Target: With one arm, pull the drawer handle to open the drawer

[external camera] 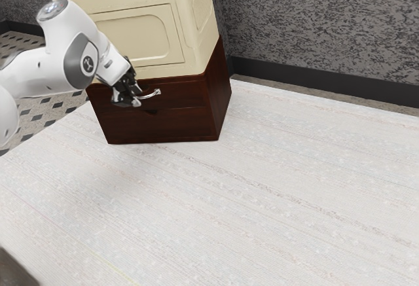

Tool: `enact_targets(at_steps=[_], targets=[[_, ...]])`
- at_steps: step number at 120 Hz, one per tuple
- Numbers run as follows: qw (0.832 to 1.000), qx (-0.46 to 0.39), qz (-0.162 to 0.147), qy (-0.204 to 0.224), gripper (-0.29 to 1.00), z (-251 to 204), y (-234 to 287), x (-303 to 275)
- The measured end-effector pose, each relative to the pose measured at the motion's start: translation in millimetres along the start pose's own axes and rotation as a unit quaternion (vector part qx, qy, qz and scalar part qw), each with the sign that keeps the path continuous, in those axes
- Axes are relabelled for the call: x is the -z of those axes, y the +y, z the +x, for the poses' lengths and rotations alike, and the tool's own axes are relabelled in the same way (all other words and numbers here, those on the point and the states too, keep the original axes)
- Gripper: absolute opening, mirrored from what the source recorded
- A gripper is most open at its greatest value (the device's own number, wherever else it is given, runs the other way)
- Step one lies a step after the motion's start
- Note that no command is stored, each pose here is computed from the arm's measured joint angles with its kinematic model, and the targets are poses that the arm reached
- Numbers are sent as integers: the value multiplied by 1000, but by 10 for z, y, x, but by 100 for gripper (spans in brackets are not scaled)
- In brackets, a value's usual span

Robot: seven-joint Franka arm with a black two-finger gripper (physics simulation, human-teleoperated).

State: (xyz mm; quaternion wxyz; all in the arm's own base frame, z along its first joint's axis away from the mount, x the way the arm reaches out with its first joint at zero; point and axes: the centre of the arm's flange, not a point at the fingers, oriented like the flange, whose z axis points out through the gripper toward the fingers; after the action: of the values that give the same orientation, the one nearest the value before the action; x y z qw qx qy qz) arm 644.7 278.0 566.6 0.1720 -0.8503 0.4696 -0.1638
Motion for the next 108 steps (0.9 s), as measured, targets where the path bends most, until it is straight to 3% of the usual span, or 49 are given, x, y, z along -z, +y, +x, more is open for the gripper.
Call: enact_targets(at_steps=[108], targets=[[1000,10,-7,8,9,-75,186,15]])
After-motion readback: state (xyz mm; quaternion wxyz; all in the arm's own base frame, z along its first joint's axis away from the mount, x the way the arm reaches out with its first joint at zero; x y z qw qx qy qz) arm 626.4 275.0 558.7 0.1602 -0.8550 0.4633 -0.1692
